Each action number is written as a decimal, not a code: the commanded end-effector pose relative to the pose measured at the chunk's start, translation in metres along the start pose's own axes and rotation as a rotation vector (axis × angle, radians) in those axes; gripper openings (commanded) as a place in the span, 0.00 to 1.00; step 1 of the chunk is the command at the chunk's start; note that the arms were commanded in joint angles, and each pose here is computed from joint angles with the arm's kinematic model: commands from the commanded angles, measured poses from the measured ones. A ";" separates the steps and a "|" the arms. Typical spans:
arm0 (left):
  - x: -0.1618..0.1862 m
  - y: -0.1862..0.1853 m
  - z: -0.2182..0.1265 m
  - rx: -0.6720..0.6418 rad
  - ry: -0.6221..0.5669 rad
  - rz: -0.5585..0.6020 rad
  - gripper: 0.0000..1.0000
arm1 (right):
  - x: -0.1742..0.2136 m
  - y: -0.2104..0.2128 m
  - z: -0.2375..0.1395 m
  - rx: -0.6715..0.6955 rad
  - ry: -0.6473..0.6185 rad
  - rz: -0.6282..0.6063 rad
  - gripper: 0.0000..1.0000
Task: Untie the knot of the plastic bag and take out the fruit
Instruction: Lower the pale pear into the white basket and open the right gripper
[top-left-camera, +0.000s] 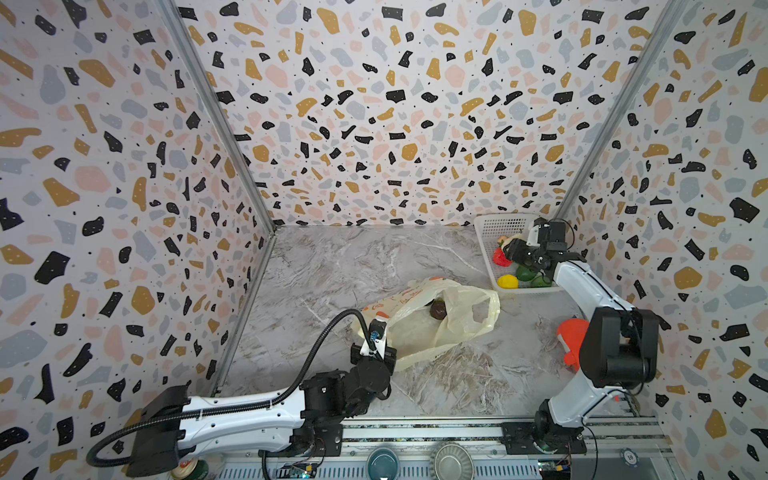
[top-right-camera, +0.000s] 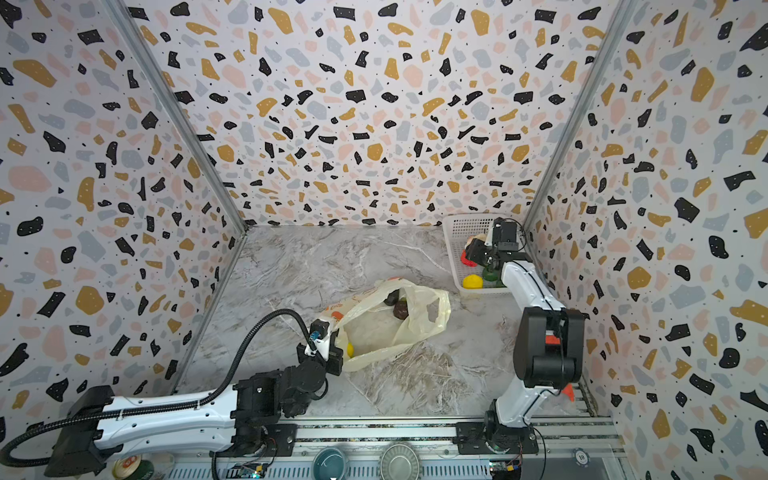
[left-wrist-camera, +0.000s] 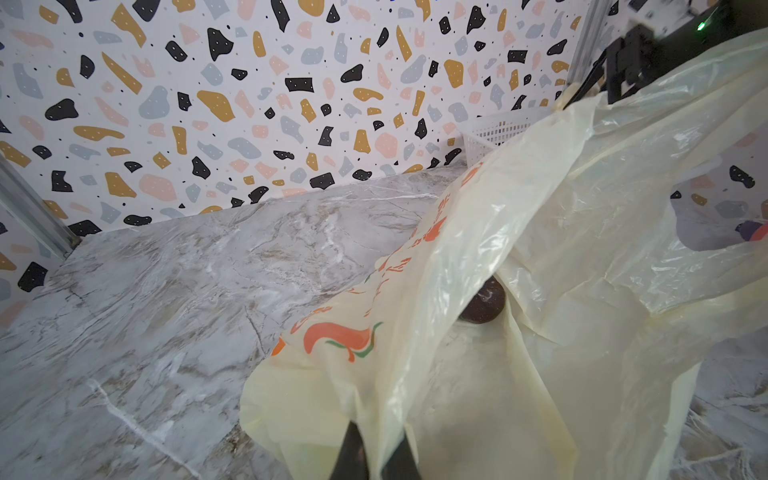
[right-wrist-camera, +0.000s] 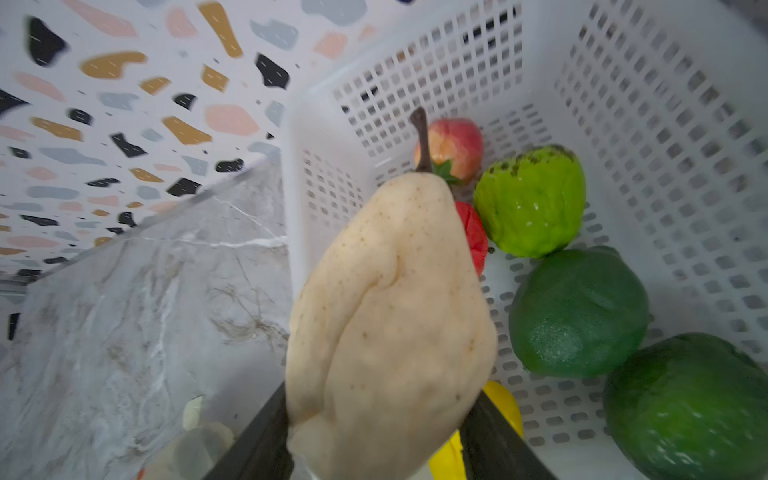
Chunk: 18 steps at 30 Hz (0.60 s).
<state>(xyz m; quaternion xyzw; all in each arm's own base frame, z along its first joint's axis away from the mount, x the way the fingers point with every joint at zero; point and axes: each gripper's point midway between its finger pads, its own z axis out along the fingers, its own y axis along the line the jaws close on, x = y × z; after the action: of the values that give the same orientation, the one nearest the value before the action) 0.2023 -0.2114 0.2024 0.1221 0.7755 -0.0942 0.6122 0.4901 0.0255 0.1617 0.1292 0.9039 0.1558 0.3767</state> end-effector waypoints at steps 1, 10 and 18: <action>-0.018 0.001 -0.003 -0.005 -0.035 -0.048 0.00 | -0.025 0.004 0.005 -0.001 -0.061 -0.037 0.61; -0.021 -0.001 -0.002 -0.003 -0.035 -0.043 0.00 | -0.013 -0.012 0.051 0.025 0.023 -0.061 0.72; -0.022 -0.001 -0.002 -0.007 -0.035 -0.039 0.00 | -0.018 -0.018 0.046 0.071 0.010 -0.064 0.88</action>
<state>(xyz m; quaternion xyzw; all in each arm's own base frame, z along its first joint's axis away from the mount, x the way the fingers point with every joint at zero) 0.2022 -0.2111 0.2026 0.1243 0.7765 -0.0913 0.6109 0.5329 0.0176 0.1109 0.1138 0.9212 0.1249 0.3506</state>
